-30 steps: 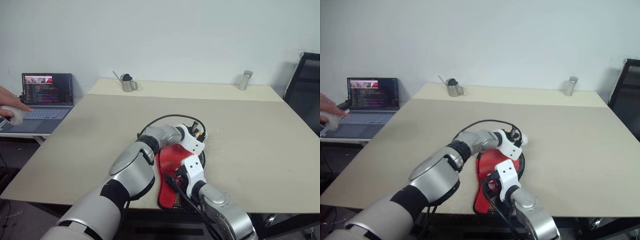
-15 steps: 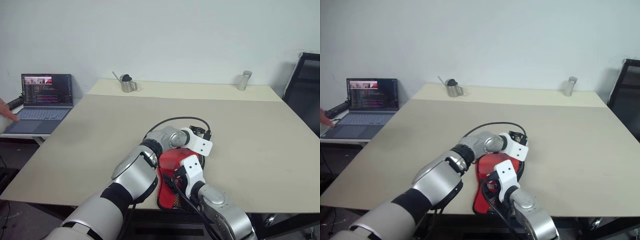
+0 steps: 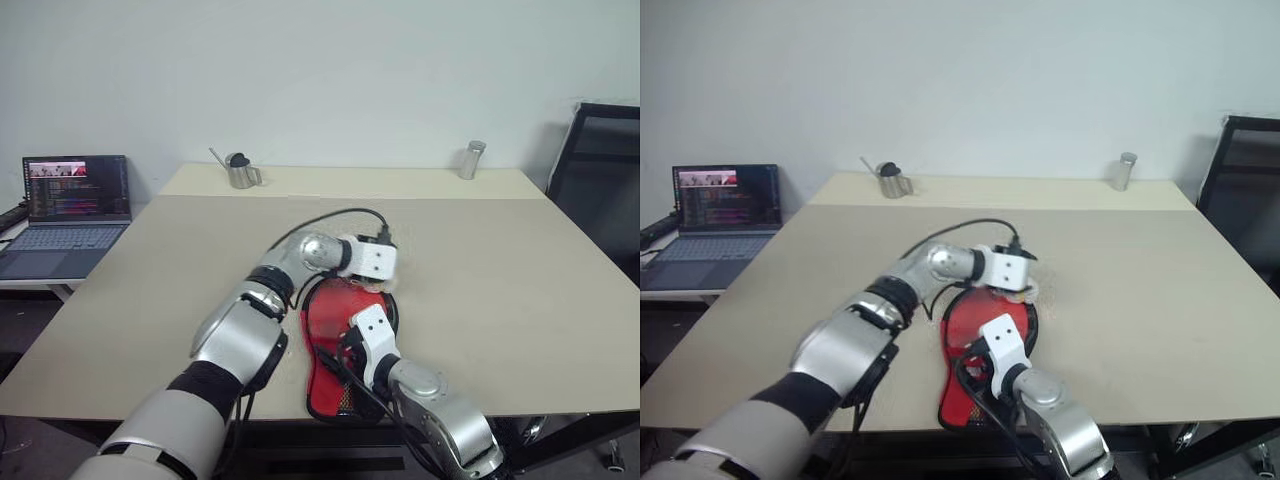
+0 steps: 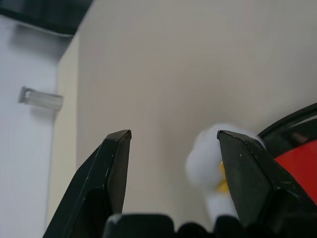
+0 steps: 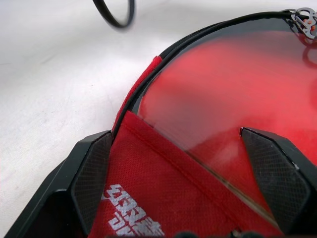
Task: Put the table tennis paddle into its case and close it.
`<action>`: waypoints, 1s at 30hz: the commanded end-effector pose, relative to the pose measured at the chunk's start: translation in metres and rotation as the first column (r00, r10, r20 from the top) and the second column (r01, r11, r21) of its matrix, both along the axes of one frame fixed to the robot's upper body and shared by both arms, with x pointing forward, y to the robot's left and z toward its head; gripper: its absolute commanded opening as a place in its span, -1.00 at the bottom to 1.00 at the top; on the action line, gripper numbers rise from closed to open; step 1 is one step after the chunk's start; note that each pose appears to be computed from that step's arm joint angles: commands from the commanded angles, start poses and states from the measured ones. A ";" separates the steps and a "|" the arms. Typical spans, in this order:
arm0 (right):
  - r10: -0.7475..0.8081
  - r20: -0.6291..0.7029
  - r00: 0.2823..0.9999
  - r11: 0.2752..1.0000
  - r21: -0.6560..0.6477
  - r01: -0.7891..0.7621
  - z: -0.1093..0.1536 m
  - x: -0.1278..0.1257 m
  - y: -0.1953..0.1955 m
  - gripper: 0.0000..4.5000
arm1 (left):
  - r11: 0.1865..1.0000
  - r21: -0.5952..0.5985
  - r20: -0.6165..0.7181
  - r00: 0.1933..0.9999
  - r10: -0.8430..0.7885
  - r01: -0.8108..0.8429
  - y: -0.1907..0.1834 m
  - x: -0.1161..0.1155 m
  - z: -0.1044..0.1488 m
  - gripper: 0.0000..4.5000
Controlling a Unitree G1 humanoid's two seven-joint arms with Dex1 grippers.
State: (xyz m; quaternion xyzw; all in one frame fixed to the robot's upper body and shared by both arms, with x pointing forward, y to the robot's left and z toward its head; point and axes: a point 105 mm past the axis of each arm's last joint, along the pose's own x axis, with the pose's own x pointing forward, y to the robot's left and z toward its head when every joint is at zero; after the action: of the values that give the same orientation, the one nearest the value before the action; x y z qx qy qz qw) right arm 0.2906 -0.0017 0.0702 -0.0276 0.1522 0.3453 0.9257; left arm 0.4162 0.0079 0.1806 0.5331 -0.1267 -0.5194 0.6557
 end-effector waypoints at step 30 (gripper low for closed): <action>0.408 0.057 0.911 0.913 -0.041 -0.406 0.122 -0.035 -0.085 1.00 | 0.878 -0.396 -0.683 0.726 -0.086 -0.268 0.108 -0.107 -0.015 0.34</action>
State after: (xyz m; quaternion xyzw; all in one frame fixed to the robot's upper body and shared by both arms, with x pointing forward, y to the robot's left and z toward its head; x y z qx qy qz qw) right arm 0.2594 -0.0846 0.1765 -0.0763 0.1434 0.5111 0.8440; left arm 0.3072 0.1254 0.1632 0.1190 0.0458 -0.5971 0.7920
